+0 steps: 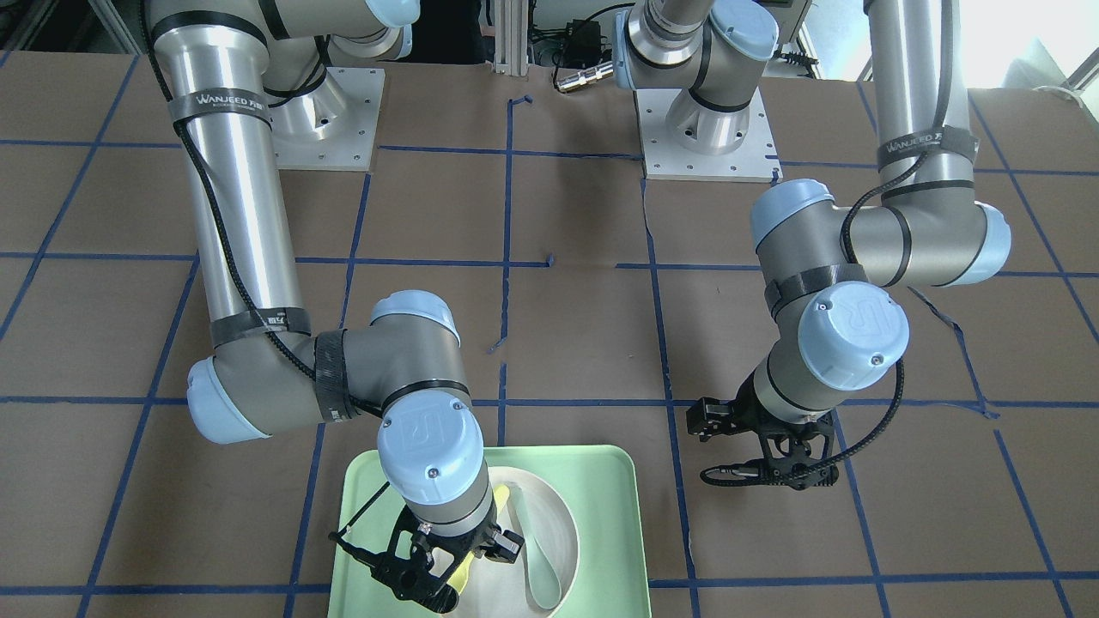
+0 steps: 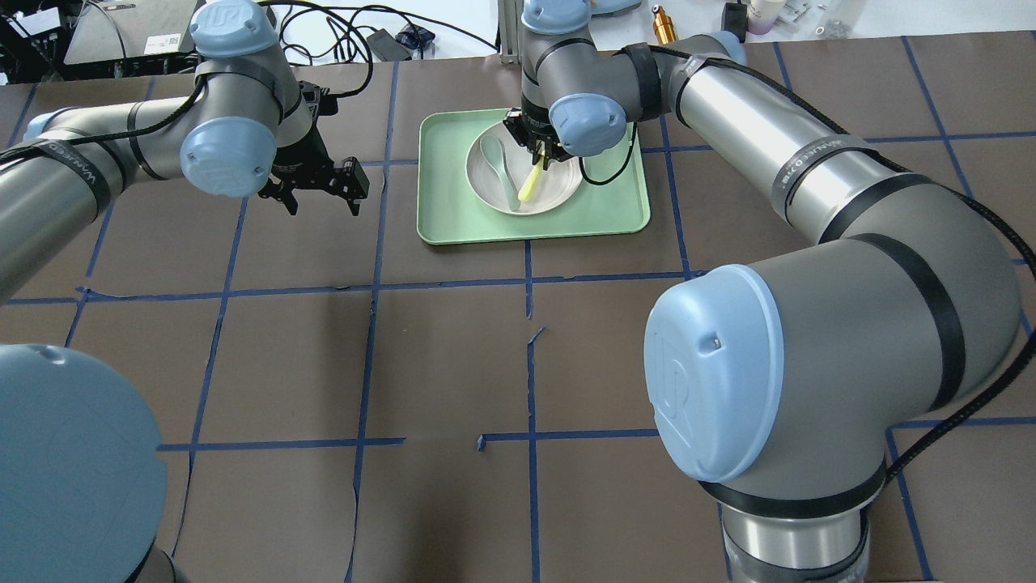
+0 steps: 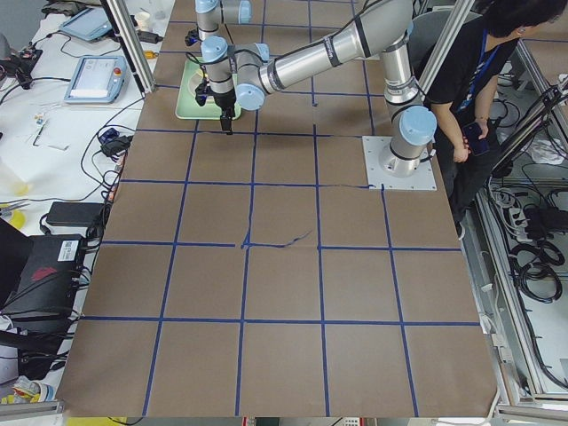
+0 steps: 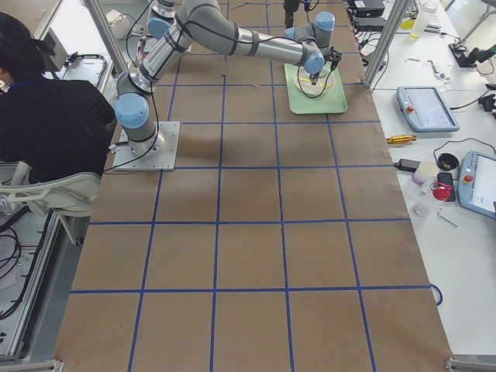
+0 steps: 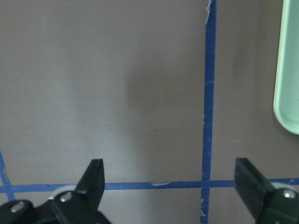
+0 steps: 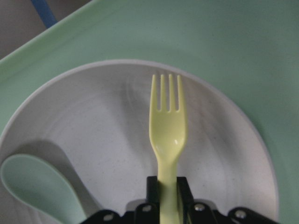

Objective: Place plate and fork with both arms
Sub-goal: 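Lift the yellow fork and set it on the tray beside the plate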

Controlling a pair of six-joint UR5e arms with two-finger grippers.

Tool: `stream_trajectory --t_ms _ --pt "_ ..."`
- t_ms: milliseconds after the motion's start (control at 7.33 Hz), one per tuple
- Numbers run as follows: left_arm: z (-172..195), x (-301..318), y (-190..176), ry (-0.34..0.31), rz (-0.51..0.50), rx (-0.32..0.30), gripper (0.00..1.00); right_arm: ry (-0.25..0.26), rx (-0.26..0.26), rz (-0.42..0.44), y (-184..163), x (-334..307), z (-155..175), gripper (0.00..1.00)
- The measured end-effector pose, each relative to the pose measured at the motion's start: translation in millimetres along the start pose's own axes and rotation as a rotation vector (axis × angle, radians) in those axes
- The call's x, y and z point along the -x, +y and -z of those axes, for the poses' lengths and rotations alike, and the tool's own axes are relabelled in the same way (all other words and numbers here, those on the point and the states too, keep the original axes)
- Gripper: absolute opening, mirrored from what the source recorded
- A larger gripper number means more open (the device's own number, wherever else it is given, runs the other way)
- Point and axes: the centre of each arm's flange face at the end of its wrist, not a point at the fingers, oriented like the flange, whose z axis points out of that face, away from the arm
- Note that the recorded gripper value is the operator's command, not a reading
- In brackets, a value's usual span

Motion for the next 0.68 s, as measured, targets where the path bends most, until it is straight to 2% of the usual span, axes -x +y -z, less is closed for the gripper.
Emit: stream_trajectory --t_ms 136,273,409,545,682 --pt "3.5 0.4 0.8 -0.003 0.000 -0.005 1.00 -0.003 -0.013 0.014 -0.6 -1.0 15.7 0.00" --pt "6.4 0.7 1.4 -0.005 0.001 -0.009 1.00 0.005 -0.025 0.076 -4.5 -8.9 40.3 0.00" --pt "9.0 0.7 2.0 -0.006 0.001 -0.013 1.00 0.024 -0.016 0.180 -14.7 -27.6 58.2 0.00" --pt "11.2 0.0 2.8 -0.006 0.001 -0.016 1.00 0.042 0.008 0.278 -26.9 -51.4 56.9 0.00" --pt "12.8 -1.3 3.6 -0.006 0.001 -0.017 1.00 0.056 0.039 0.370 -31.5 -70.8 41.1 0.00"
